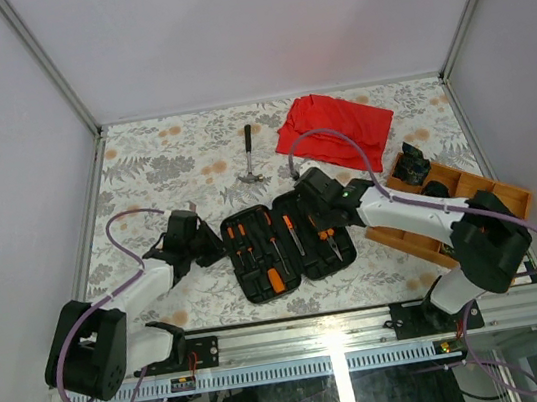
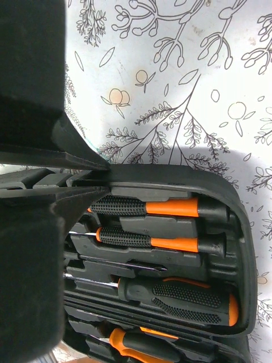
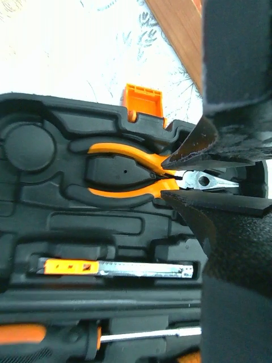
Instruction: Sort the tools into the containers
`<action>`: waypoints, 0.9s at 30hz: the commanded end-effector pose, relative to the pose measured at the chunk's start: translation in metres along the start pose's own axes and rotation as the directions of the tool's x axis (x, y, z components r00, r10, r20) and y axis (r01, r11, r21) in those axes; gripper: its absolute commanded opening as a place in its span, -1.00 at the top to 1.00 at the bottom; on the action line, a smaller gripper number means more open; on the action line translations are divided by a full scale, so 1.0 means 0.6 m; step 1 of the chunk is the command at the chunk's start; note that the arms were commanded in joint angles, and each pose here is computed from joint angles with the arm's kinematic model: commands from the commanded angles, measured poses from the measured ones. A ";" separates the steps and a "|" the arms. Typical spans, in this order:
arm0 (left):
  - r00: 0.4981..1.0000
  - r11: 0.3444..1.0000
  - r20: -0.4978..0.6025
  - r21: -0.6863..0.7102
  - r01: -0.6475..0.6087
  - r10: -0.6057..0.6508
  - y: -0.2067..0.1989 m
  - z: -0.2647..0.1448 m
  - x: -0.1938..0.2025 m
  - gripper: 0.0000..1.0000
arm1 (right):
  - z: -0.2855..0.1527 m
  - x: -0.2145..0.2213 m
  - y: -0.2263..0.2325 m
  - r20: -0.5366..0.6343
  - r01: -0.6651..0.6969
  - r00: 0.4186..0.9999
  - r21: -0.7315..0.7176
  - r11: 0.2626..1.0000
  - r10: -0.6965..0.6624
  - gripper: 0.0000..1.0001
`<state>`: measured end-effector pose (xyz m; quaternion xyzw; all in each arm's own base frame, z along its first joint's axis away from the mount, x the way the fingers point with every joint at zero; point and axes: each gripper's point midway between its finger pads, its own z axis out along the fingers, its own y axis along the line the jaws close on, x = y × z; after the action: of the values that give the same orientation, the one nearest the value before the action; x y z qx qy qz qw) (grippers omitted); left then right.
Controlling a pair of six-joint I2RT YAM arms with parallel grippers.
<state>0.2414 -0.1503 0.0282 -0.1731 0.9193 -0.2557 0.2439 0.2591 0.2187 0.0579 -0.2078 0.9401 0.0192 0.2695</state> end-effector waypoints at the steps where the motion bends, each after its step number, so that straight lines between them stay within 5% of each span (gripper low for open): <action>1: 0.999 0.999 0.001 -0.036 -0.038 0.038 0.000 -0.006 -0.008 0.86 | -0.030 -0.062 -0.005 0.112 -0.058 0.992 -0.063 0.996 0.065 0.48; 5: 0.998 0.996 0.035 -0.082 -0.041 0.044 0.002 -0.012 -0.035 0.76 | -0.020 -0.059 -0.020 0.081 -0.071 0.994 -0.064 0.995 0.076 0.53; 14: 0.990 0.989 0.135 -0.150 -0.009 0.030 -0.011 -0.052 -0.092 -0.05 | 0.003 -0.046 -0.006 0.025 -0.095 0.995 -0.161 0.982 0.101 0.57; 20: 0.983 0.998 0.175 -0.039 -0.050 0.056 -0.097 -0.068 -0.102 -0.02 | 0.020 -0.046 -0.009 0.004 -0.124 0.992 -0.197 0.972 0.128 0.67; 27: 0.986 0.980 0.096 0.132 -0.146 0.134 -0.249 -0.017 -0.052 0.16 | 0.047 -0.050 -0.020 -0.025 -0.150 0.989 -0.213 0.965 0.149 0.72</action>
<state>0.2738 -0.2060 0.1145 -0.1175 0.9126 -0.2478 0.3031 0.2865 0.2135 0.0426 -0.1584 0.9541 0.1182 0.2250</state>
